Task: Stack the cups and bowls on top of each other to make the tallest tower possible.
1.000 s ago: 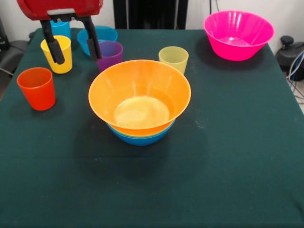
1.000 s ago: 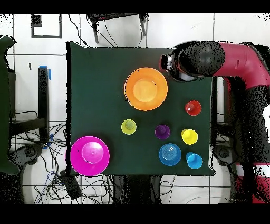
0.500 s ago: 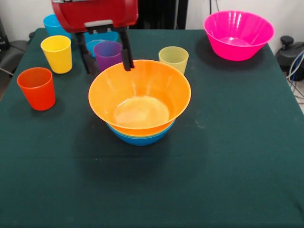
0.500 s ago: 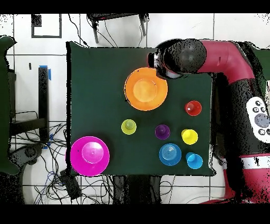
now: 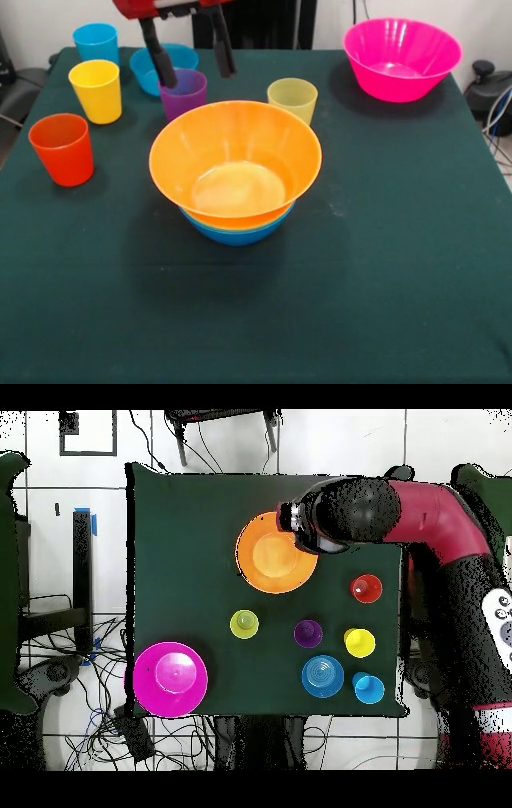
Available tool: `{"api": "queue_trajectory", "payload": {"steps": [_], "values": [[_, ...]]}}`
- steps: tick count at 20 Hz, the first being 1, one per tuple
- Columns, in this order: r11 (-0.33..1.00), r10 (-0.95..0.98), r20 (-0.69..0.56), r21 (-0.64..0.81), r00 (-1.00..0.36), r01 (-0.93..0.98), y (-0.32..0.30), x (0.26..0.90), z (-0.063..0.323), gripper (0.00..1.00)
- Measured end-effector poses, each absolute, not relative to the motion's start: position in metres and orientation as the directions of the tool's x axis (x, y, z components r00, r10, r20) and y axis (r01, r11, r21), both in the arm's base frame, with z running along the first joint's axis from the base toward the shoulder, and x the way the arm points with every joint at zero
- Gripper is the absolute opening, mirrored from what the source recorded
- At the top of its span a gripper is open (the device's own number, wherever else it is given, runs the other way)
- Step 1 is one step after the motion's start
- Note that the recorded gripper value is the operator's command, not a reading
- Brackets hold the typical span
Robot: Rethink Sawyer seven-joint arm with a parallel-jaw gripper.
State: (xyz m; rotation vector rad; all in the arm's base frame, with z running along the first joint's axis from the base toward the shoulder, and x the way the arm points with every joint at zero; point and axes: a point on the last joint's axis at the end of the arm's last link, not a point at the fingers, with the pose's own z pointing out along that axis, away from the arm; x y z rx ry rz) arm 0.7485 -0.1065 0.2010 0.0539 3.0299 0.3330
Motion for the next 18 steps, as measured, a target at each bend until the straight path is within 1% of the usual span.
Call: {"api": "queue_trajectory", "payload": {"steps": [8, 14, 18], "values": [[0.966, 0.129, -0.064, 0.235, -0.99, 0.11, -0.159, 0.728, 0.205, 1.0], [0.965, 0.151, -0.052, 0.224, -0.987, 0.135, -0.176, 0.72, 0.202, 1.0], [0.966, 0.151, -0.048, 0.22, -0.987, 0.137, -0.176, 0.717, 0.201, 1.0]]}}
